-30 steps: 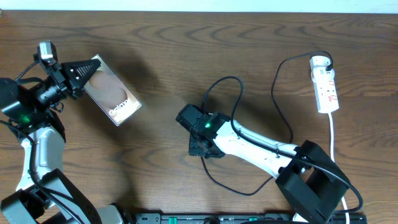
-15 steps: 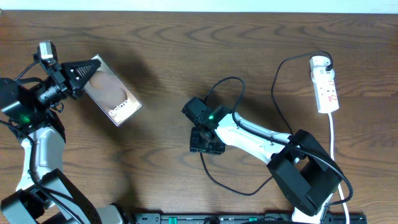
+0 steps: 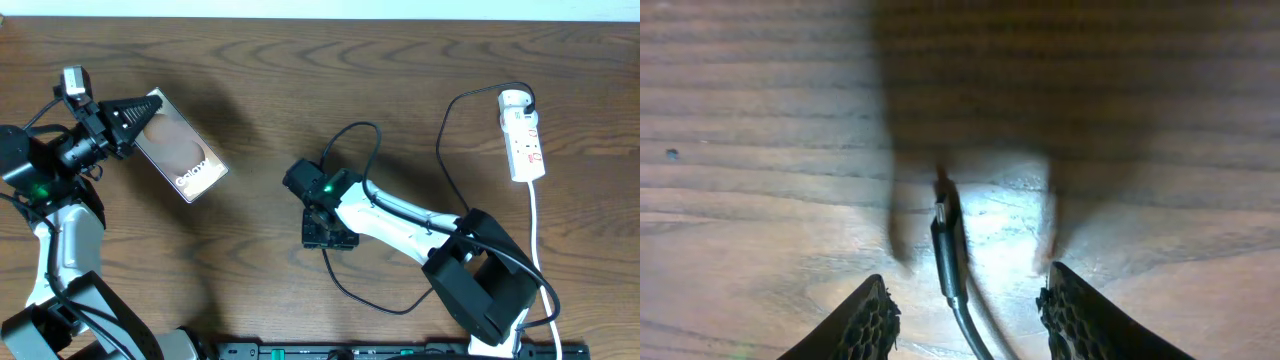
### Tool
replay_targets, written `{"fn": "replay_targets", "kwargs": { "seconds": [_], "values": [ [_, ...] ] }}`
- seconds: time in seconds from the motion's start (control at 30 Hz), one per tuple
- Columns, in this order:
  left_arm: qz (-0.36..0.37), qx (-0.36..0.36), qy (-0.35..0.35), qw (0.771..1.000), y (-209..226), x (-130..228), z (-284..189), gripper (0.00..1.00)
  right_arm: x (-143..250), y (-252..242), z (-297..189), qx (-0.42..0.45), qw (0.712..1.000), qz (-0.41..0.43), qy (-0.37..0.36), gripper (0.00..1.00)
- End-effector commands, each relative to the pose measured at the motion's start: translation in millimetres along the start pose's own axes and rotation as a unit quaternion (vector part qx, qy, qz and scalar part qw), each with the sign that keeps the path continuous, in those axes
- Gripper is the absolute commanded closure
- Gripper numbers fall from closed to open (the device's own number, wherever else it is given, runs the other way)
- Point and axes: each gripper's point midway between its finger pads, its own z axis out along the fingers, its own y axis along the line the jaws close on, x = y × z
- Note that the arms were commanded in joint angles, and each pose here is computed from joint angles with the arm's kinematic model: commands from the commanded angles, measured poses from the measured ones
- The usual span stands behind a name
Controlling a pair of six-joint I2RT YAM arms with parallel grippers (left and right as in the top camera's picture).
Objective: Plug charger to phone and switch on socket
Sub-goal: 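Lower the right gripper over the black cable's connector end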
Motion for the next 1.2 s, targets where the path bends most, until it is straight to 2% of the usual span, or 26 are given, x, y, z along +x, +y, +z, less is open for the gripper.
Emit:
{"fn": "replay_targets", "kwargs": {
  "seconds": [0.0, 1.17],
  "values": [
    [0.025, 0.003, 0.004, 1.0, -11, -2, 1, 0.93, -8, 2, -2, 0.008, 1.0, -0.014, -0.016, 0.54],
    [0.025, 0.004, 0.013, 1.0, -12, 1, 1, 0.93, -1, 2, 0, 0.031, 0.998, -0.045, -0.017, 0.6]
  ]
}}
